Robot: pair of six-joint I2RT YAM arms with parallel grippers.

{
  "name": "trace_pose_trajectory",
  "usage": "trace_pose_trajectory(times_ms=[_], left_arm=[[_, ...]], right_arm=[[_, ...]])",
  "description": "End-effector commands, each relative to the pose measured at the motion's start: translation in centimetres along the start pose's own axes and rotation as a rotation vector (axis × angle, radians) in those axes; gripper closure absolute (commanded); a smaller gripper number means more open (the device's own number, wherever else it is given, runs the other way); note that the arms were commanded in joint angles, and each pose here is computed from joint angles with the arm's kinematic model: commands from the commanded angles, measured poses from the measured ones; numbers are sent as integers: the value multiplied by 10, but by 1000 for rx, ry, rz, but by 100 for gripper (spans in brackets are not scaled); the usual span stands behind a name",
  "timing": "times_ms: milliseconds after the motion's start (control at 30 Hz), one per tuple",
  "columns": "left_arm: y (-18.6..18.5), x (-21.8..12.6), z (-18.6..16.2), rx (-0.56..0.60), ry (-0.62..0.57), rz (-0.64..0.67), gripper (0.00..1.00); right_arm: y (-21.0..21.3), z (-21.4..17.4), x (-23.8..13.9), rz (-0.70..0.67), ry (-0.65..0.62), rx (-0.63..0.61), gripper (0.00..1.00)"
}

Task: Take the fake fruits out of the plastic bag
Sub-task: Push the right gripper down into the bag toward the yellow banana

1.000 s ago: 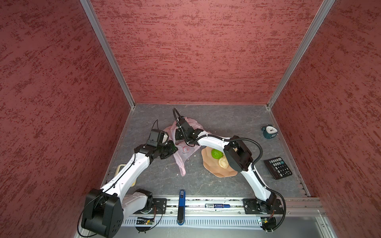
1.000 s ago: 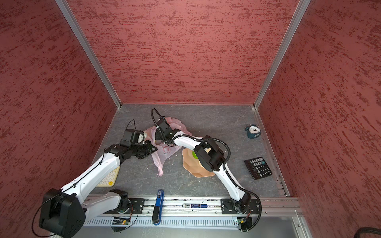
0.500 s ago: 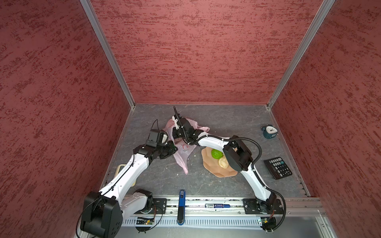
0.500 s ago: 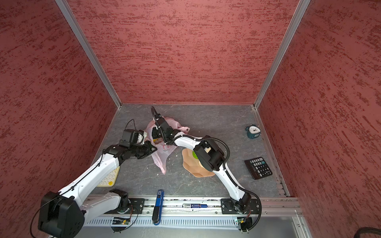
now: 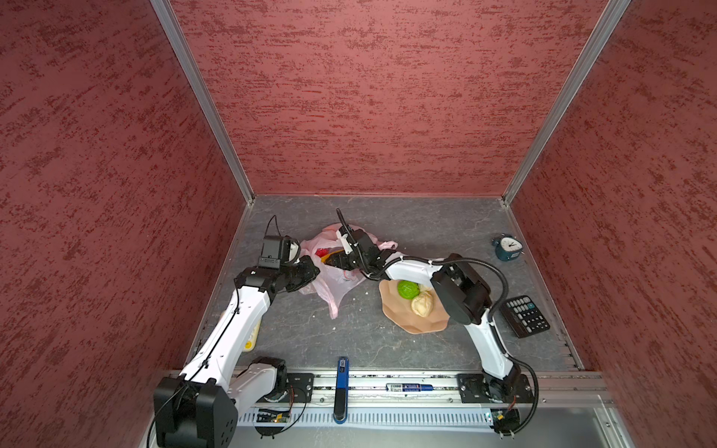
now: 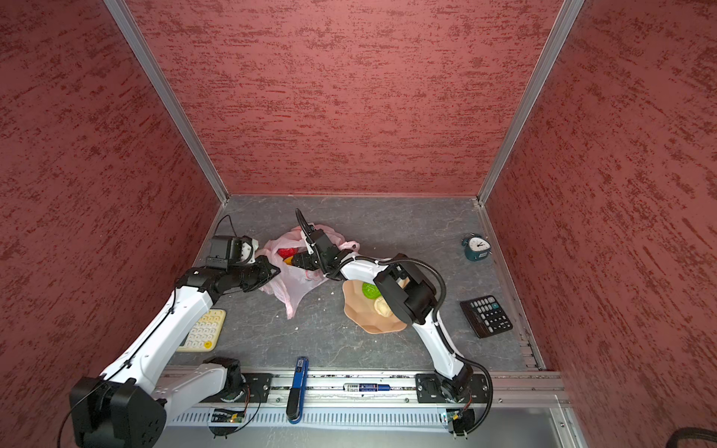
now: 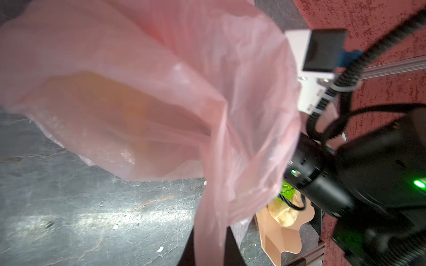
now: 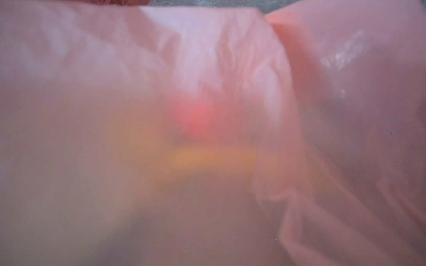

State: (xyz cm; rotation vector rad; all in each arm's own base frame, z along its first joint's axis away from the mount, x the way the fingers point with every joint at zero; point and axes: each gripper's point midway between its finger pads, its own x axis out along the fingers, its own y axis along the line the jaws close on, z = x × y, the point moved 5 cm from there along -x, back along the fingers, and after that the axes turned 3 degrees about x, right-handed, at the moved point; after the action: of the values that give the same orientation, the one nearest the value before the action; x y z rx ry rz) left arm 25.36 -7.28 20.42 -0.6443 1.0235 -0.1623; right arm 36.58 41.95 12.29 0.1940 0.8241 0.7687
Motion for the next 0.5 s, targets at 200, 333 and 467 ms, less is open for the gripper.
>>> trace_pose_trajectory(times_ms=[200,333,467], left_arm=[[6,-15,2,8,-7,44,88],[2,-18,3,18,-20,24,87],[0,-24,4,27,-28,16,88]], right_arm=[[33,38,-103,-25,-48,-193,14],[42,37,-123,-52,-23,-251,14],[42,43,-137,-146,-44,-337,14]])
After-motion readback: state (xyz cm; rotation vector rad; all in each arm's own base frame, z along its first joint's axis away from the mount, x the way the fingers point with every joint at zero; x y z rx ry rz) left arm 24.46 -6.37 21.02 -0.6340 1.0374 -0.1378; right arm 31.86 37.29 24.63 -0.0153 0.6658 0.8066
